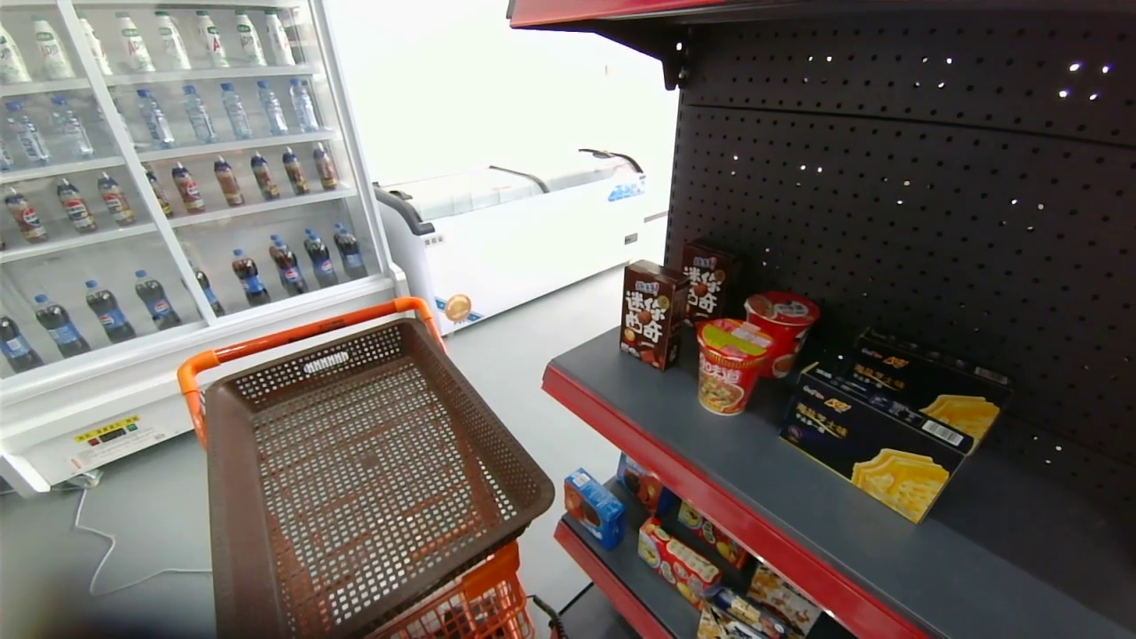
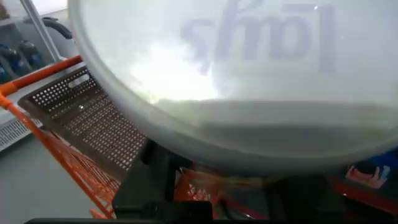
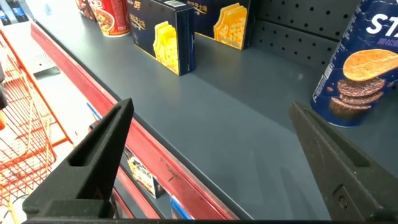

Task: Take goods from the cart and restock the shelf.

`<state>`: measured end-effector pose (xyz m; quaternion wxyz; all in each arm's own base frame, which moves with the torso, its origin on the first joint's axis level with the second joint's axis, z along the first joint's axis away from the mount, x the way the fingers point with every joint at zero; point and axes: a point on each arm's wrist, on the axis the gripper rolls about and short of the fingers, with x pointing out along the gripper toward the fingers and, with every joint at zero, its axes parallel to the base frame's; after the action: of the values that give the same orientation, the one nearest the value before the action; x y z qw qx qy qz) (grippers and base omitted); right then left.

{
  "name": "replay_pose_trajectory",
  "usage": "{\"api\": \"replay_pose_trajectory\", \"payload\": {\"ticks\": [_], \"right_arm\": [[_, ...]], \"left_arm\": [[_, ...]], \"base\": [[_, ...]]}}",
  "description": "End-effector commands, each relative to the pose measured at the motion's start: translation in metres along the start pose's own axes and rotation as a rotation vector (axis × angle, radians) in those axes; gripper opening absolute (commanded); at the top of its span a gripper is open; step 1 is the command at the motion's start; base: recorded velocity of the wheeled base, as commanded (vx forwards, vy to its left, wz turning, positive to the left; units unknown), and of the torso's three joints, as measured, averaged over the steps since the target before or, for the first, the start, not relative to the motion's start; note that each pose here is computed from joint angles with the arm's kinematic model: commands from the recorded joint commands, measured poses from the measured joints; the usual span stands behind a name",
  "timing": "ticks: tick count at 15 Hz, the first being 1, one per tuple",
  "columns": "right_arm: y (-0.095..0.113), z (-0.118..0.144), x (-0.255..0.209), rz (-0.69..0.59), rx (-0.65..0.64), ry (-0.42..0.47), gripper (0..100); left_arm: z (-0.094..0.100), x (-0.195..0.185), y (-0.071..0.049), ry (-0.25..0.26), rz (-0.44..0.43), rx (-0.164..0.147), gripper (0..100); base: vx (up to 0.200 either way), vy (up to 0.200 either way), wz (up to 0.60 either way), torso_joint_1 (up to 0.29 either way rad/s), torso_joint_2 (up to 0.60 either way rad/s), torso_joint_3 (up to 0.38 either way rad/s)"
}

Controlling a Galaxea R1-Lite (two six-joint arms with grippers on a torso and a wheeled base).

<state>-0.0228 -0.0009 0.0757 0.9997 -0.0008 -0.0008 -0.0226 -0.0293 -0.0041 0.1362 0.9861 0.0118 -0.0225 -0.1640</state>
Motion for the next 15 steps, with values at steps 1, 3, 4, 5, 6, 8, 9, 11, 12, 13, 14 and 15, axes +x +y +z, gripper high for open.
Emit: {"api": "replay_pose_trajectory", "payload": {"ticks": [1, 3, 4, 5, 6, 8, 9, 11, 12, 13, 14, 15], "right_arm": [[0.0, 0.0, 0.0, 0.002, 0.0, 0.0, 100], [0.0, 0.0, 0.0001, 0.002, 0.0, 0.002, 100], [0.0, 0.0001, 0.0, 0.002, 0.0, -0.001, 100], [0.0, 0.0002, 0.0001, 0.002, 0.0, 0.0, 100], [0.0, 0.0002, 0.0001, 0.002, 0.0, 0.0, 100], [0.0, 0.0002, 0.0001, 0.002, 0.0, 0.0, 100], [0.0, 0.0, 0.0001, 0.002, 0.0, 0.002, 100], [0.0, 0.0002, 0.0001, 0.002, 0.0, 0.0, 100], [0.0, 0.0002, 0.0001, 0.002, 0.0, 0.0, 100], [0.0, 0.0001, 0.0, 0.002, 0.0, -0.001, 100], [0.0, 0.0002, 0.0001, 0.002, 0.0, 0.0, 100], [0.0, 0.0002, 0.0001, 0.002, -0.001, 0.0, 100]], "left_arm": [[-0.0035, -0.0063, -0.0018, -0.042, 0.001, 0.015, 0], [-0.004, -0.0063, -0.0018, -0.038, 0.001, 0.014, 0], [-0.0041, -0.0061, -0.0018, -0.035, -0.001, 0.013, 0], [-0.0037, -0.0062, -0.0018, -0.037, -0.002, 0.012, 0], [-0.0039, -0.0062, -0.0018, -0.035, -0.002, 0.012, 0], [-0.004, -0.0062, -0.0019, -0.034, -0.004, 0.011, 0], [-0.0046, -0.0061, -0.0019, -0.031, -0.004, 0.01, 0], [-0.005, -0.0059, -0.0018, -0.029, -0.004, 0.008, 0], [-0.0052, -0.0059, -0.0018, -0.028, -0.004, 0.008, 0], [-0.0052, -0.0059, -0.0018, -0.028, -0.004, 0.006, 0], [-0.0057, -0.0058, -0.0018, -0.025, -0.002, 0.006, 0], [-0.0064, -0.0055, -0.0017, -0.023, -0.001, 0.005, 0]], "base": [[0.0, 0.0, -0.6, 0.002, 0.0, 0.007], [0.0, 0.0, -0.6, 0.007, 0.0, 0.002], [0.0, 0.0, -0.6, 0.002, -0.01, 0.007], [0.0, 0.0, -0.6, 0.007, 0.0, 0.002], [0.0, 0.0, -0.6, 0.012, 0.0, 0.002], [0.0, 0.0, -0.6, 0.0, 0.01, 0.007], [0.0, 0.0, -0.6, 0.002, 0.01, 0.002], [0.0, 0.0, -0.6, 0.005, 0.0, -0.002], [0.0, 0.0, -0.6, 0.002, 0.0, 0.002], [0.0, 0.0, -0.6, 0.002, 0.0, 0.002], [0.0, 0.0, -0.6, -0.002, 0.0, 0.002], [0.0, 0.0, -0.6, -0.002, 0.0, -0.002]]}}
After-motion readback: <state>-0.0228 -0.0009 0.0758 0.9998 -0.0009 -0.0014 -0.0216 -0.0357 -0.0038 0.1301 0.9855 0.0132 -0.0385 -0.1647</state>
